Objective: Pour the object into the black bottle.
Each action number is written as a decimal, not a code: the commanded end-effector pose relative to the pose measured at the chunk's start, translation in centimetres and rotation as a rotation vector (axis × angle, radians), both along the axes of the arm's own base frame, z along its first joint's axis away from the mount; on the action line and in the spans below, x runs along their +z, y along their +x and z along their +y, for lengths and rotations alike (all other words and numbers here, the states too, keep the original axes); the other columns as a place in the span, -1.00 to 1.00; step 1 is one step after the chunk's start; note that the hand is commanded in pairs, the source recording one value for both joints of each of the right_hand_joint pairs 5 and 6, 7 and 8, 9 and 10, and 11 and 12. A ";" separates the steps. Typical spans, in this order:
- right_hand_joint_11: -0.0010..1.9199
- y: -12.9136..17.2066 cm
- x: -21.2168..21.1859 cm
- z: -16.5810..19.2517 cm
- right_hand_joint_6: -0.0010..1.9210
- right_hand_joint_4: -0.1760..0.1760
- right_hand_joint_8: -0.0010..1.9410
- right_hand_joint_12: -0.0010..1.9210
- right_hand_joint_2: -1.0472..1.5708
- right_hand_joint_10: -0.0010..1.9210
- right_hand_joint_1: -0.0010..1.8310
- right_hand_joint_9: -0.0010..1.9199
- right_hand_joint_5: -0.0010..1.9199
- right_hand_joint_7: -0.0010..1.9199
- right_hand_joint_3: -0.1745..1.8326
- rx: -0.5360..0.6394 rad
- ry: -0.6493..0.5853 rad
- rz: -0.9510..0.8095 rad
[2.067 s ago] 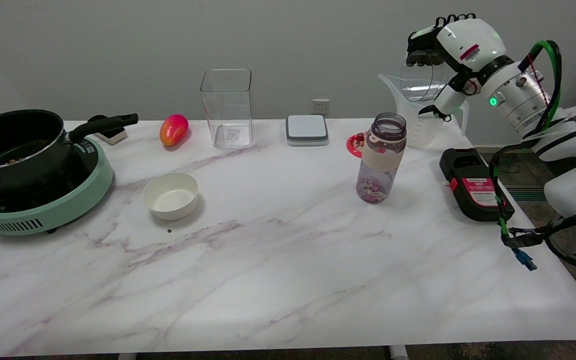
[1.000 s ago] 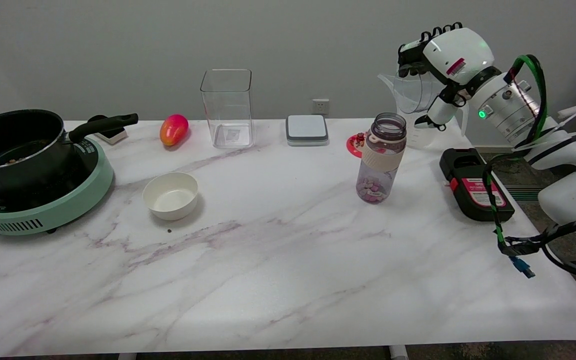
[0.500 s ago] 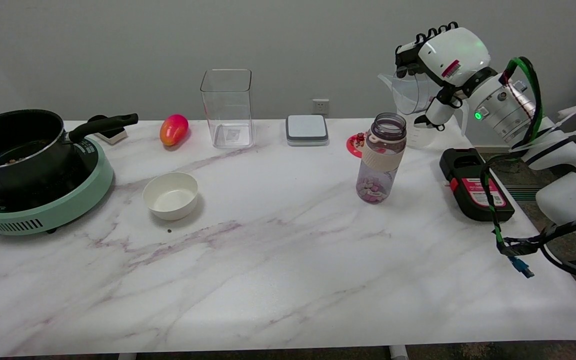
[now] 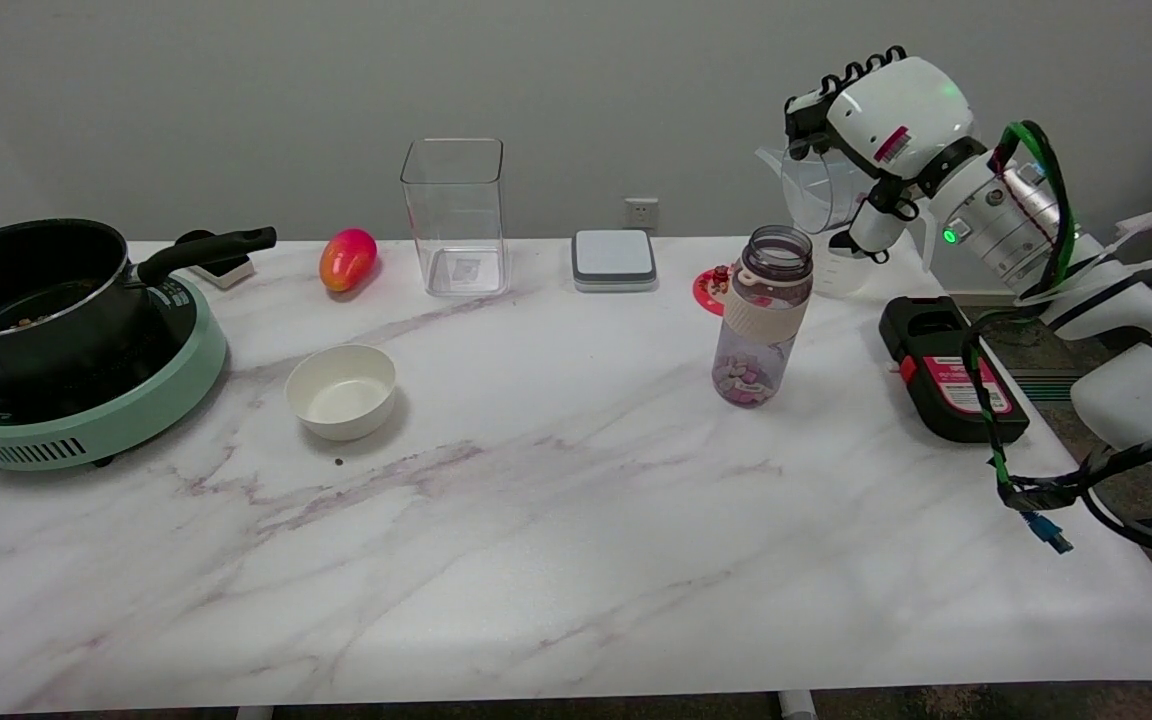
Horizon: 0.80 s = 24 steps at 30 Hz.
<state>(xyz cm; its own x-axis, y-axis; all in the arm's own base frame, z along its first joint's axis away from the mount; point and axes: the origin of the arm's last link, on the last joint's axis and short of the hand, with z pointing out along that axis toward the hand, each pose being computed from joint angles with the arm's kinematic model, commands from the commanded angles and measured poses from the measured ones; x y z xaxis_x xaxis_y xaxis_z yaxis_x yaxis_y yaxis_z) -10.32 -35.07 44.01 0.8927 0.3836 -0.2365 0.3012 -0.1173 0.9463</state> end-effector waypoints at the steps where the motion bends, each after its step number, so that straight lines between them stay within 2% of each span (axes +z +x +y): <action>1: 0.22 -0.3 -0.3 0.0 0.71 0.00 0.50 0.22 0.32 0.37 0.64 0.37 0.71 0.51 -0.02 0.006 -0.008 0.062; 24: 0.23 -0.5 -0.2 -0.2 0.73 0.00 0.50 0.22 0.34 0.37 0.63 0.37 0.73 0.51 -0.03 0.006 -0.016 0.075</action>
